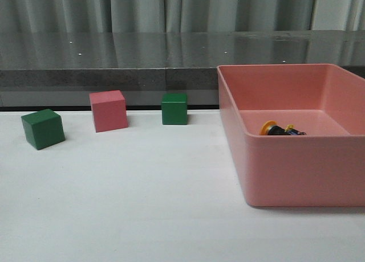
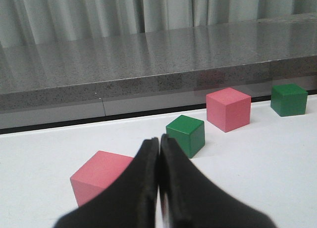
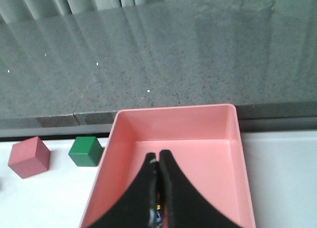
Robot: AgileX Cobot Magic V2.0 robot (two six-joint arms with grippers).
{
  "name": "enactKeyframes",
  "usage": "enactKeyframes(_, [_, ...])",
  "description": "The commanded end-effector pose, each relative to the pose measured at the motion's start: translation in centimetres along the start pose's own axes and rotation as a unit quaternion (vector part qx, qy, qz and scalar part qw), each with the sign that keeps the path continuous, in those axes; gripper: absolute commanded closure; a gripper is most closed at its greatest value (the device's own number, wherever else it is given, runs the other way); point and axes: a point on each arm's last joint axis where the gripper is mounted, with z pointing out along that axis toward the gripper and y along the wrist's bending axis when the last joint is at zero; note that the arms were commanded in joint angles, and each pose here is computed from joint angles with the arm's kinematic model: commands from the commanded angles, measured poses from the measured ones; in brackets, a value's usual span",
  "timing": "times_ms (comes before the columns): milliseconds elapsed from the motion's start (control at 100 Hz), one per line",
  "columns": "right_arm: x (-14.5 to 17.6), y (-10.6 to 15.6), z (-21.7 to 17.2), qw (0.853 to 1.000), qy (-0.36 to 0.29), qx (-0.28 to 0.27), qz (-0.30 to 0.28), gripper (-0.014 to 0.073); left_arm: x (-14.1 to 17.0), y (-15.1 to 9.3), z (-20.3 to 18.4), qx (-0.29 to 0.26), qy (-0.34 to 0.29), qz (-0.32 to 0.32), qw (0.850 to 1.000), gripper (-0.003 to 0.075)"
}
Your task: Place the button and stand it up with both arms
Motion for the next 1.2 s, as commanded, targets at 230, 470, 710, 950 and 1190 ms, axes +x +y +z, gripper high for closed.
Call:
enactKeyframes(230, [0.7,1.7,9.8,0.985,0.106,-0.043,-0.130,0.0641,0.6,-0.2,0.0,0.003,-0.032,-0.005,0.999,0.0740])
enactKeyframes(470, [3.7,2.7,13.8,0.970,0.172,-0.065,-0.157,0.0162,0.6,-0.2,0.0,0.003,-0.032,-0.005,0.999,0.0740])
enactKeyframes(710, [6.2,2.5,17.0,0.955,0.201,-0.072,-0.206,-0.0038,0.6,-0.2,0.0,0.003,-0.032,-0.005,0.999,0.0740])
enactKeyframes(950, [9.8,1.8,20.5,0.938,0.255,-0.073,-0.223,-0.0038,0.6,-0.2,0.0,0.003,-0.032,-0.005,0.999,0.0740])
enactKeyframes(1190, [13.2,1.2,22.9,0.925,0.302,-0.072,-0.219,-0.0011,0.6,-0.2,0.0,0.003,-0.032,-0.005,0.999,0.0740])
